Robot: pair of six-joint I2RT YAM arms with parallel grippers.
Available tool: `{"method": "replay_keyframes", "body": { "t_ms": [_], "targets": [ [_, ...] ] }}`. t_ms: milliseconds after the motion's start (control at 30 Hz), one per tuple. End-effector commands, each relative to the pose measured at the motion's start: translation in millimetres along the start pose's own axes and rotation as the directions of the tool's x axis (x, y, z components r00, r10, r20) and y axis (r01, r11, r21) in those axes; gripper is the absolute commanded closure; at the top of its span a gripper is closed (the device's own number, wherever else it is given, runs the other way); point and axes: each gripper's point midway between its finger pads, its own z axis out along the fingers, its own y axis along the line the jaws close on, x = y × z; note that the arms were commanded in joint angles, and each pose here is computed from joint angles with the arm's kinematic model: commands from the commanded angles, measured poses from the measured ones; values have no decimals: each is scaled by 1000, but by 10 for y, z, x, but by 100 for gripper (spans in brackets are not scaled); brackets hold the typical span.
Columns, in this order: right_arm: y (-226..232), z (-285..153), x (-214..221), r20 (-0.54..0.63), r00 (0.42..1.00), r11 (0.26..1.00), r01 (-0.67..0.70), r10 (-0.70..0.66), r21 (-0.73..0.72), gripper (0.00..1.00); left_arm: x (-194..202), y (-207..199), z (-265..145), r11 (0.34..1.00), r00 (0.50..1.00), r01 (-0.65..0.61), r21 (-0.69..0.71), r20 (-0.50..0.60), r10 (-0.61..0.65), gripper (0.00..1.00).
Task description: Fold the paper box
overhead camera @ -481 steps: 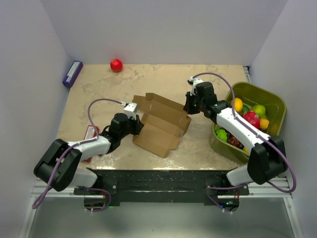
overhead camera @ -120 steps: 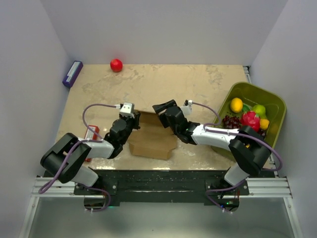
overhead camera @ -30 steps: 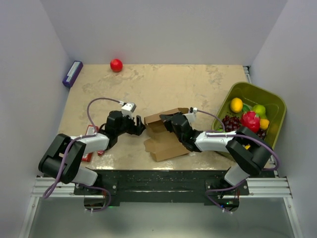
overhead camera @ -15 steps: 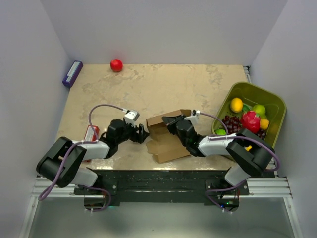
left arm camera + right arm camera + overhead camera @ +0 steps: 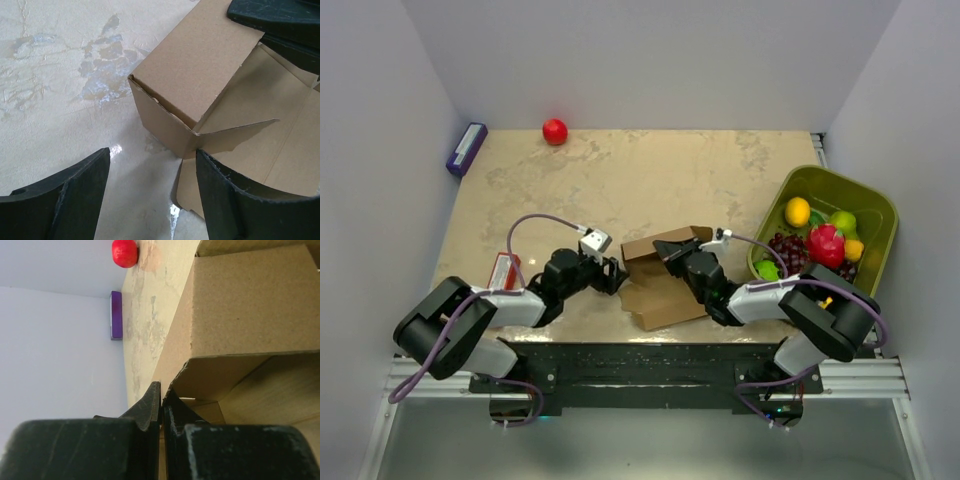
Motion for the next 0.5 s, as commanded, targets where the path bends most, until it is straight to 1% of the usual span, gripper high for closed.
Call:
{"method": "replay_keyframes", "body": {
  "t_ms": [0,267,367,467],
  "targets": [
    [-199,-45,-21,3,996,995,90,-90,41,100,-252,-16,42,997,992,-70,-36,102,74,28],
    [-357,-113,-41,1,994,992,107,-107,63,100,-263,-80,81,993,987,-101,-62,117,108,31],
    [-363,-128,-57,3,993,990,119,-120,71,100,-288,-67,75,992,986,-84,-92,136,97,30],
    [-333,-131,-73,11,992,990,122,-123,67,100,-331,-115,66,996,983,-48,-80,173,61,27]
  ]
}}
